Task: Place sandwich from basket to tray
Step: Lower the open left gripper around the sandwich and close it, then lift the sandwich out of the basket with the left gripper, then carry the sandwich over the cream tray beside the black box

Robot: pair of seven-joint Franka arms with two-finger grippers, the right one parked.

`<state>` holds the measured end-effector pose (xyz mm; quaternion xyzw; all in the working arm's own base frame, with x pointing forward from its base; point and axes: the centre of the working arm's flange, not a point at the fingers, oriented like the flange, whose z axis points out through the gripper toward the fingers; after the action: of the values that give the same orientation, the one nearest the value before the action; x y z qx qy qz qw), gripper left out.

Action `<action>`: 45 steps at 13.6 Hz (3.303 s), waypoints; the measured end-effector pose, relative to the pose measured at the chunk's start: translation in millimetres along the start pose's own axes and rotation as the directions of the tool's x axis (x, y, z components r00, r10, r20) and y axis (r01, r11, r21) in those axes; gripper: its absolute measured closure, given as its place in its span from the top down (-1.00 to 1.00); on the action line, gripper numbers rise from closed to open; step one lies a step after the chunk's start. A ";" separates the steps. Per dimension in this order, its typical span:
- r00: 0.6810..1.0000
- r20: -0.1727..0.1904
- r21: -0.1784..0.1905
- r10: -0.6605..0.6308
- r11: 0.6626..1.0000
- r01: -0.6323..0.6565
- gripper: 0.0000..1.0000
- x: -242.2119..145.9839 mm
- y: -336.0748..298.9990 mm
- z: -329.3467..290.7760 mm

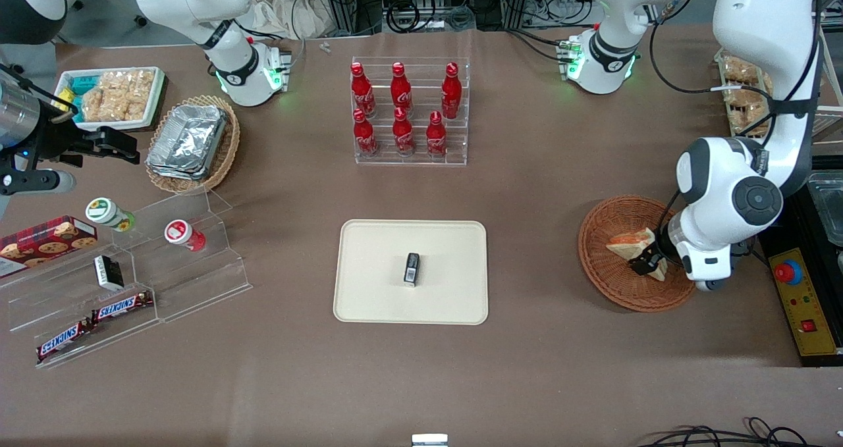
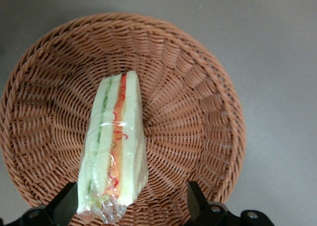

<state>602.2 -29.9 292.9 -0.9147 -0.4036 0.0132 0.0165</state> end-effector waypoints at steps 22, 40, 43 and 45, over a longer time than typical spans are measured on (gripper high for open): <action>1.000 0.009 0.018 0.025 1.000 -0.025 -0.58 -1.2 0.6 -11.3; 0.724 0.051 0.001 0.688 0.725 -0.689 -0.64 -234.3 187.9 -93.6; 0.669 0.052 -0.028 0.742 0.670 -0.742 -0.64 -270.4 207.7 -60.8; 0.628 0.029 -0.037 0.778 0.628 -0.777 -0.64 -297.8 220.3 -40.4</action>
<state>565.6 -399.1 327.5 -0.9989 0.0297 0.0339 -0.0088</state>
